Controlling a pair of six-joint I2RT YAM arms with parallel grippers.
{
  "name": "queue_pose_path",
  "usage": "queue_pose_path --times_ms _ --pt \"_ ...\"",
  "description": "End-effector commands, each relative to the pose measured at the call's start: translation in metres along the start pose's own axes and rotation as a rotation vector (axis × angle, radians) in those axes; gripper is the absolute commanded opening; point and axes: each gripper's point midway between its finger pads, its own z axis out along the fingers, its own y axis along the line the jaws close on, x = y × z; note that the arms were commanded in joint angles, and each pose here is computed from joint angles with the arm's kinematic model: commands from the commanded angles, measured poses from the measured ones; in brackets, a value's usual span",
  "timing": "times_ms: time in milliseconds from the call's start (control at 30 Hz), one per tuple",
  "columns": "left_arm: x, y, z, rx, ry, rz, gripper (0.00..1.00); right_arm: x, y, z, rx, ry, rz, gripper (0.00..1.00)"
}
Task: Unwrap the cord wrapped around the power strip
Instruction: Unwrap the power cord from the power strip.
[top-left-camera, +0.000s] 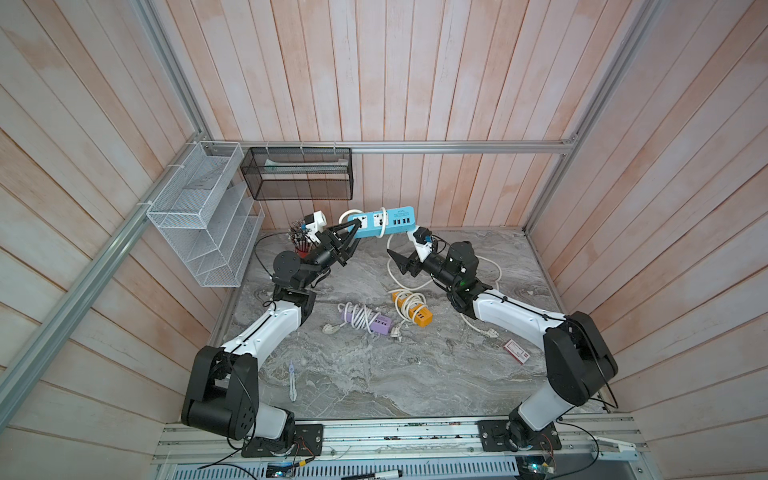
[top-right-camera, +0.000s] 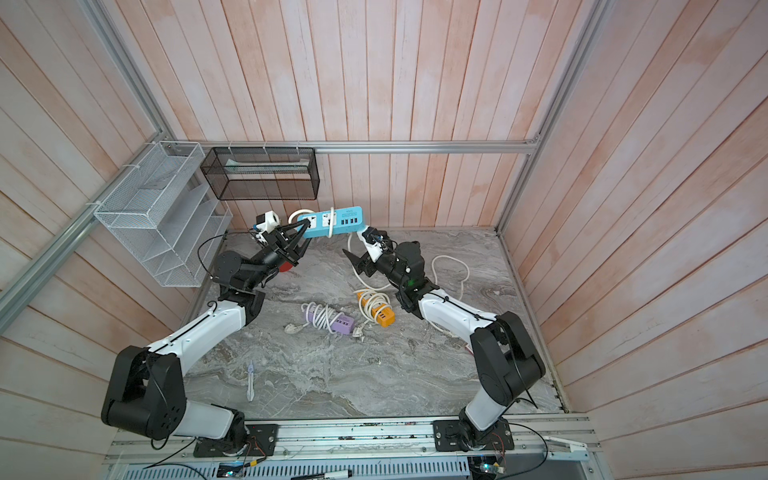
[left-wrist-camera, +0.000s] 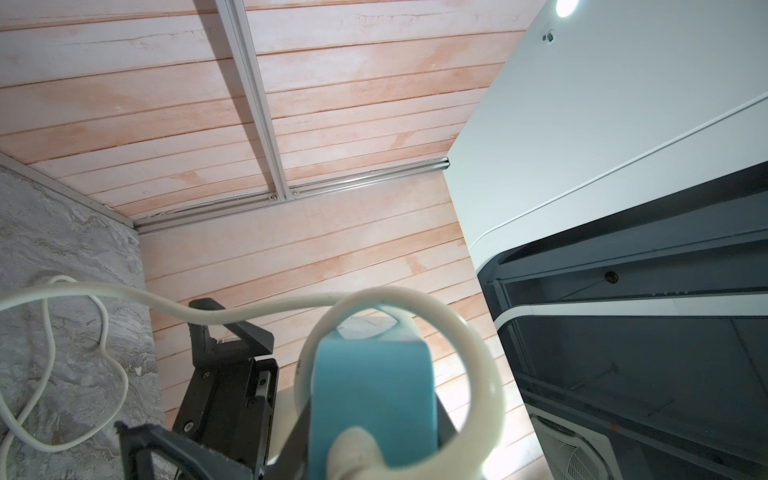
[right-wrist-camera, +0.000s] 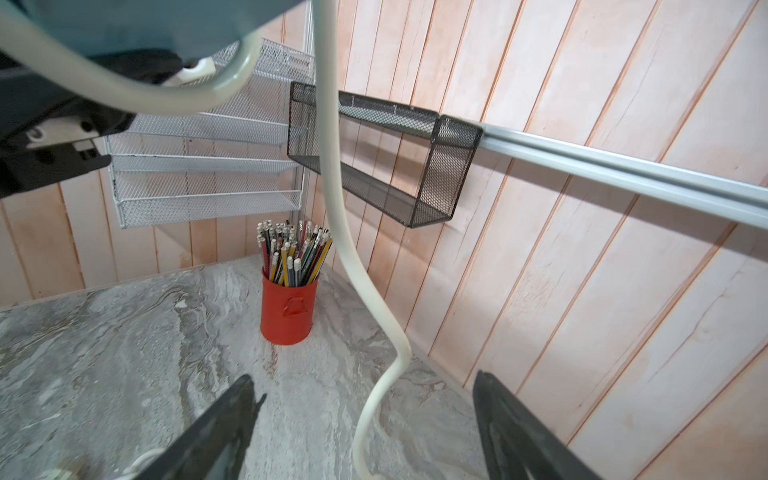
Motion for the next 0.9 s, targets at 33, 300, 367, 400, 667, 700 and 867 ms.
queue_pose_path --times_ms 33,300,367,400,667,700,867 --pt "0.008 -0.040 0.002 0.094 0.014 0.042 0.00 -0.029 -0.009 0.010 0.059 -0.133 -0.021 0.78" --pt "0.015 -0.042 0.002 0.116 0.019 0.003 0.00 -0.031 -0.005 0.022 0.075 -0.208 0.022 0.56" --pt "0.016 -0.041 0.002 0.115 0.019 -0.005 0.00 -0.032 -0.006 0.025 0.076 -0.214 0.032 0.43" --pt "0.016 -0.040 0.001 0.115 0.019 -0.008 0.00 -0.032 -0.006 0.026 0.076 -0.215 0.036 0.36" --pt "0.017 -0.036 -0.003 0.108 0.009 -0.027 0.00 -0.030 -0.012 0.029 0.085 -0.188 0.046 0.00" --pt "0.017 -0.035 -0.004 0.108 0.008 -0.029 0.00 -0.027 -0.015 0.027 0.093 -0.181 0.051 0.00" --pt "0.016 -0.032 -0.007 0.094 0.006 -0.030 0.00 -0.023 -0.034 0.008 0.141 -0.154 0.060 0.00"
